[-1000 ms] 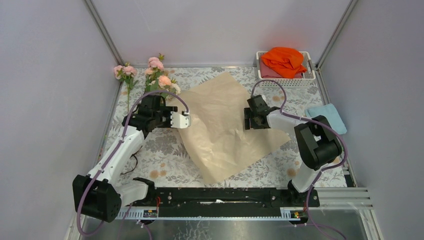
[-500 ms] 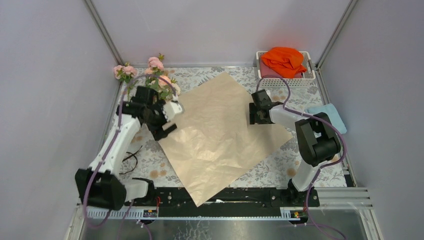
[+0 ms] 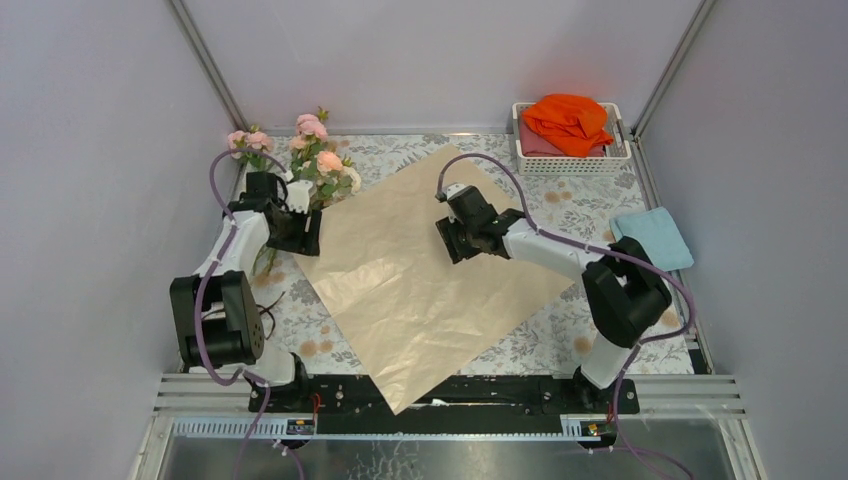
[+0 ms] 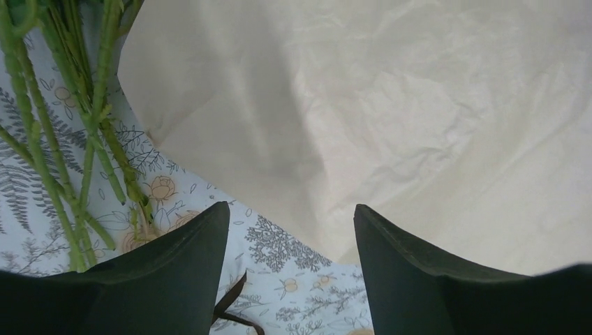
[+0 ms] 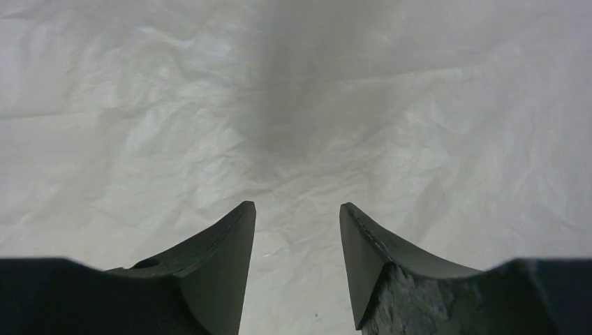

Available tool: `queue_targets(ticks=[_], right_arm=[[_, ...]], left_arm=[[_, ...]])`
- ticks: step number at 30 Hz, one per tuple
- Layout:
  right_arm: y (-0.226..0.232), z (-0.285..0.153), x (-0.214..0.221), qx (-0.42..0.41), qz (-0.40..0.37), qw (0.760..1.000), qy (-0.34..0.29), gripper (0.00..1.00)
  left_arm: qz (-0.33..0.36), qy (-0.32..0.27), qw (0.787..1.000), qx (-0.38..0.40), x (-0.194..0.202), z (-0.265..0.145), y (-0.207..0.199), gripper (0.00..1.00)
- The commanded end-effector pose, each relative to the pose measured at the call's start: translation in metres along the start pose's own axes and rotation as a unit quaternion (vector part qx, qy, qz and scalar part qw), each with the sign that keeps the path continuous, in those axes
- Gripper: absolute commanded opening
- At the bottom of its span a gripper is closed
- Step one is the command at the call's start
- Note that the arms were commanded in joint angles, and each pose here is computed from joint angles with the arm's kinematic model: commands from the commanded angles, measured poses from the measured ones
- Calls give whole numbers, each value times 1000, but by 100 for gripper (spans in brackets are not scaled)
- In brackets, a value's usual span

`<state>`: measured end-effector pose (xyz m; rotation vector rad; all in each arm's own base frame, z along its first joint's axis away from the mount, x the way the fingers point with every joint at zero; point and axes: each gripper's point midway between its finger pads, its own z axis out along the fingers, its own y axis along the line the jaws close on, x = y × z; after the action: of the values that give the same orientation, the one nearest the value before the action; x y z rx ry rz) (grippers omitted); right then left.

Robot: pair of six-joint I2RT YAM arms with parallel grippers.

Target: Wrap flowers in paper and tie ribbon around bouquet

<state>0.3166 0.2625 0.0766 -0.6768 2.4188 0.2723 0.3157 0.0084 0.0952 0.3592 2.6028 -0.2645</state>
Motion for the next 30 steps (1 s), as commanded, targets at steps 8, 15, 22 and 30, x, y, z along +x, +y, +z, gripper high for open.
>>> queue_targets(ticks=[8, 15, 22, 30], right_arm=[[-89, 35, 59, 136, 122, 979, 91, 52], [-107, 20, 41, 147, 103, 981, 73, 53], [-103, 2, 11, 137, 98, 984, 56, 54], [-100, -3, 16, 146, 97, 982, 68, 53]], left_arm=[[13, -58, 989, -133, -40, -24, 65, 72], [-55, -40, 961, -267, -72, -35, 172, 64], [-109, -32, 948, -298, -87, 24, 237, 43], [-140, -15, 951, -275, -81, 81, 258, 62]])
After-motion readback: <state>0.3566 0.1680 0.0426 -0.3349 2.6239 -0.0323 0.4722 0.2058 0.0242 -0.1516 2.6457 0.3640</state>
